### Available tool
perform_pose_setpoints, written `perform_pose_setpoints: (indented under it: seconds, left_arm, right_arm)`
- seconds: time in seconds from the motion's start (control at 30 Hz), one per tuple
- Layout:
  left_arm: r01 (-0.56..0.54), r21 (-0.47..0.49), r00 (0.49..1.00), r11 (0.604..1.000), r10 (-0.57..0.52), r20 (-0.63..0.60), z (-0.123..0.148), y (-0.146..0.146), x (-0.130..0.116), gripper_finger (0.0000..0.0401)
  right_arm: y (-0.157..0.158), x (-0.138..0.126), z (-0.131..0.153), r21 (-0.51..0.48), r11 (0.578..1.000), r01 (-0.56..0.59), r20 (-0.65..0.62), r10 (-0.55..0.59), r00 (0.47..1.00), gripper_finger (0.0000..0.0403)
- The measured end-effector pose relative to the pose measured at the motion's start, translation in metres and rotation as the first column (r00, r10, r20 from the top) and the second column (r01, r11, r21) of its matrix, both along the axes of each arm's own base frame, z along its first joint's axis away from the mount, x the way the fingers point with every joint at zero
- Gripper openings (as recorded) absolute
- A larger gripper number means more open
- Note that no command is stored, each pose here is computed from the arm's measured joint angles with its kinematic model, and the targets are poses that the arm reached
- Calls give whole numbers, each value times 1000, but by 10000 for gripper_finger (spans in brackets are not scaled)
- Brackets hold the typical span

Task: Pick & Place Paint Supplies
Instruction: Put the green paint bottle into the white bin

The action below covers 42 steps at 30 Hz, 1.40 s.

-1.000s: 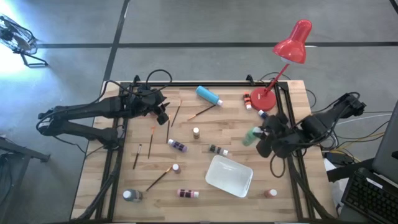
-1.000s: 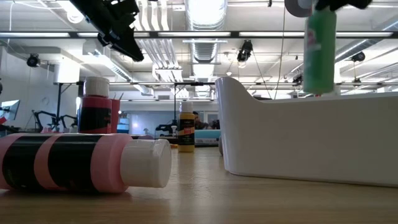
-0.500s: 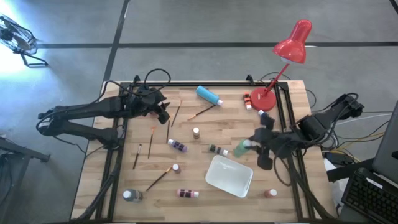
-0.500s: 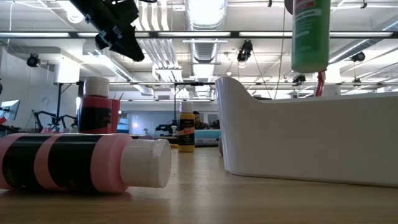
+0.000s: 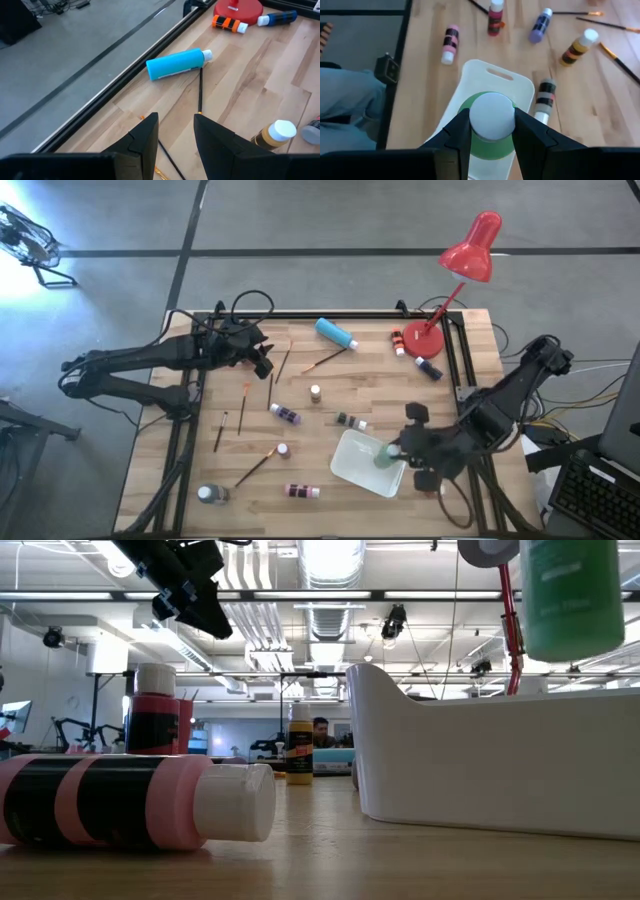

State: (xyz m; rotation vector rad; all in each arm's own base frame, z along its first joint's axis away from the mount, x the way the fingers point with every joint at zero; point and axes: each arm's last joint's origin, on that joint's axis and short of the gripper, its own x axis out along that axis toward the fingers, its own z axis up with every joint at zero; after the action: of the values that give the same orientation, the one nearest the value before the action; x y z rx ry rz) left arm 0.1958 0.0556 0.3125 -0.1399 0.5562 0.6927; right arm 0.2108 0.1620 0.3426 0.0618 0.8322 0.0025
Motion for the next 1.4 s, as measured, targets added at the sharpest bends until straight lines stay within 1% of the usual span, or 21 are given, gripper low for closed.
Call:
perform_pose_setpoints:
  seconds: [0.1,0.27,0.5,0.63,1.03,1.2,1.4]
  left_arm:
    - [0,0,1000,1000,0,0,0,0,0,131]
    - [-1,0,1000,1000,1,1,0,0,0,131]
    - [0,0,1000,1000,0,0,0,0,0,131]
    - [0,0,1000,1000,0,0,0,0,0,131]
    - [-8,-10,1000,1000,8,9,0,0,0,131]
    - [-11,-13,1000,1000,11,12,0,0,0,131]
    - [-12,-14,1000,1000,12,13,0,0,0,131]
  right_arm:
    - [4,-1,-9,-13,1000,23,-15,-24,1000,105]
    - [5,0,-19,-6,999,52,-39,-53,998,105]
    - [3,-2,-32,11,998,65,-34,-65,997,105]
    - [2,-6,-45,5,997,81,-62,-81,995,105]
    - [-11,-21,-68,87,992,87,8,-88,996,105]
    - [-15,-26,-82,92,991,96,4,-97,995,105]
    - [-17,-28,-92,73,992,101,-16,-100,995,105]
